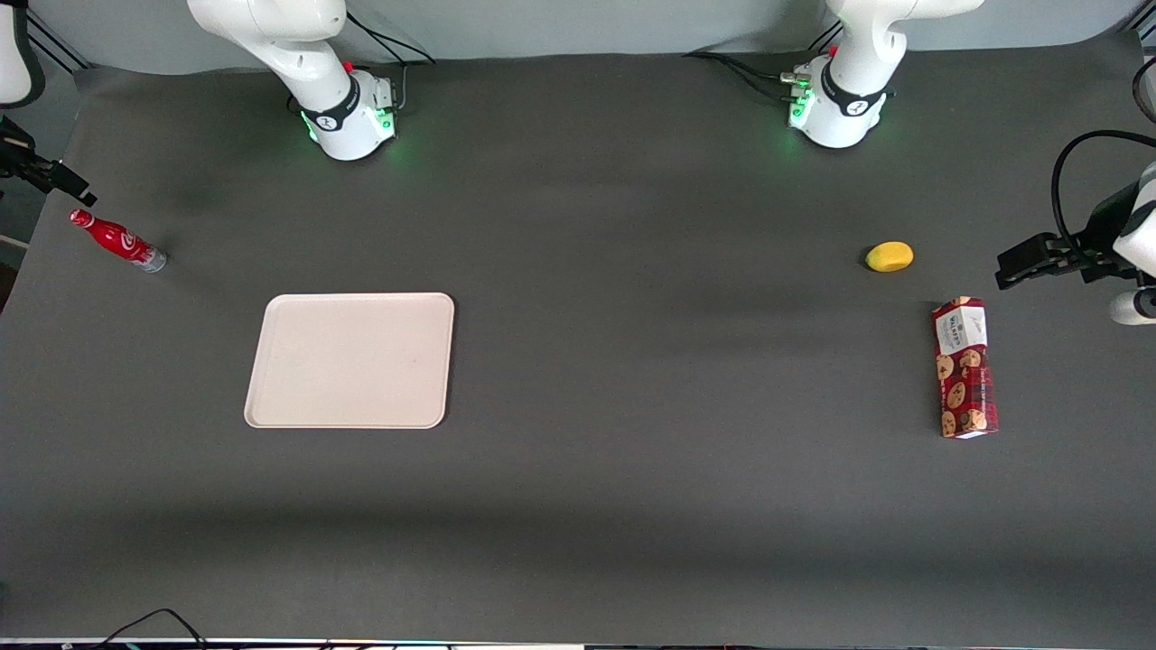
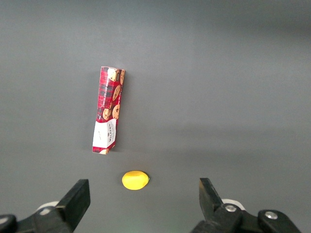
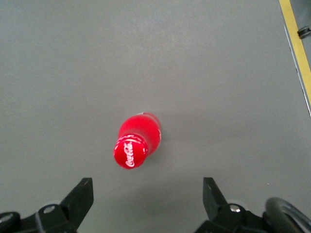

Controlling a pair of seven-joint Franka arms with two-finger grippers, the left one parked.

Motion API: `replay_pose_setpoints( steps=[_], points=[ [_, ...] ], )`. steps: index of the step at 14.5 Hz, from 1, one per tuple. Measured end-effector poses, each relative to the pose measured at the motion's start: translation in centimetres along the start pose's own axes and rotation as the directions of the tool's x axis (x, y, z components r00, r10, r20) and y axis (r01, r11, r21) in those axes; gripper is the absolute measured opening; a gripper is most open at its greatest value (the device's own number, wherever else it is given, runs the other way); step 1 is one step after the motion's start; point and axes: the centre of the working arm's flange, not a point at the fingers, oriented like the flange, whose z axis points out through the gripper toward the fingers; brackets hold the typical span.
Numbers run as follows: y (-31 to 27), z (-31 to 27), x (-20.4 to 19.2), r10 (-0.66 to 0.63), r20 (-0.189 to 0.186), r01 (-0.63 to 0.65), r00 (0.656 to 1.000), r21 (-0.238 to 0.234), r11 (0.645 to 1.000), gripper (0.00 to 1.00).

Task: Place coke bottle on tray
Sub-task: 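Lower the right gripper and close it on the bottle neck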

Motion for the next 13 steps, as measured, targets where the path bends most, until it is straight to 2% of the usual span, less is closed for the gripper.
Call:
replay_pose_setpoints(
  steps=[3, 9, 11, 13],
  points=[
    [-0.1, 1.2, 0.7, -0.012, 0.017, 0.013, 1.000, -0.034, 0.999, 1.00],
    [-0.1, 1.8, 0.9, -0.016, 0.041, 0.018, 0.999, -0.047, 0.999, 1.00],
    [-0.1, 1.9, 0.9, -0.006, 0.038, 0.007, 0.999, -0.037, 0.999, 1.00],
    [-0.2, 2.2, 0.9, -0.011, 0.027, 0.011, 1.000, 0.002, 1.000, 1.00]
  ],
)
